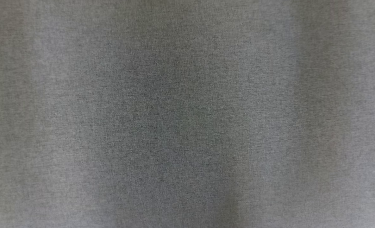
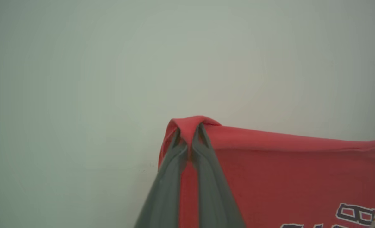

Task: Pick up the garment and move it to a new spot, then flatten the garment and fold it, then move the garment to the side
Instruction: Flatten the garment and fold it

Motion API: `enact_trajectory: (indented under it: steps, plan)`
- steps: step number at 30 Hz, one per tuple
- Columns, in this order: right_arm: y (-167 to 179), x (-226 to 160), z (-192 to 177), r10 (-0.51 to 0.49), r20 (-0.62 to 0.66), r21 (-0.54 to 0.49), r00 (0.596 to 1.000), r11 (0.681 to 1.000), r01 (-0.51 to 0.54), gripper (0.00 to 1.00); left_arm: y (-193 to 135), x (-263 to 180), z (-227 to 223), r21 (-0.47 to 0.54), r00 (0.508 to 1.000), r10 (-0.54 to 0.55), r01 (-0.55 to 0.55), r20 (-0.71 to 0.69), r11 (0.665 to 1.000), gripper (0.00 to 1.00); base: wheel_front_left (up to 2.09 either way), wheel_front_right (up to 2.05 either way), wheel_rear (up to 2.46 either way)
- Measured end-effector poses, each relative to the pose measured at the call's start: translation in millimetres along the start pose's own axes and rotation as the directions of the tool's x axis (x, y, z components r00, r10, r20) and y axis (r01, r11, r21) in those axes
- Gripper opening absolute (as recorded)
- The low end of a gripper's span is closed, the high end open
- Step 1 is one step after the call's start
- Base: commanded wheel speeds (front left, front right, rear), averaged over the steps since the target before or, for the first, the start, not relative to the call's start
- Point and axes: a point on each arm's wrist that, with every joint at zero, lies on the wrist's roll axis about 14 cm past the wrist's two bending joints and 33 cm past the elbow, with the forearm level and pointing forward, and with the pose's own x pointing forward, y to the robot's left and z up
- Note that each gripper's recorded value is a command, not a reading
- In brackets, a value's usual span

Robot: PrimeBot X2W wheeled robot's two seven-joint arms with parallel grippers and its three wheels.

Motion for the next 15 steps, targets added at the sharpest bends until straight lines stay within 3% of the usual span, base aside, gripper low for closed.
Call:
enact_trajectory:
  steps: [10, 15]
  plan:
    - [0.7, 0.4, -29.5, 0.005, -0.032, 0.007, 0.999, 1.000, -0.004, 0.00, -1.3, -4.0, -28.3, -0.001, 0.999, -0.017, 0.017, -0.036, 1.000, 0.00, 0.00, 0.00, 0.00]
    - [-0.9, -21.1, -51.9, 0.013, -0.071, 0.028, 0.997, 1.000, -0.011, 0.00, -16.5, -22.9, -47.8, -0.072, 0.998, -0.053, 0.052, -0.016, 0.996, 0.00, 0.00, 0.00, 0.00]
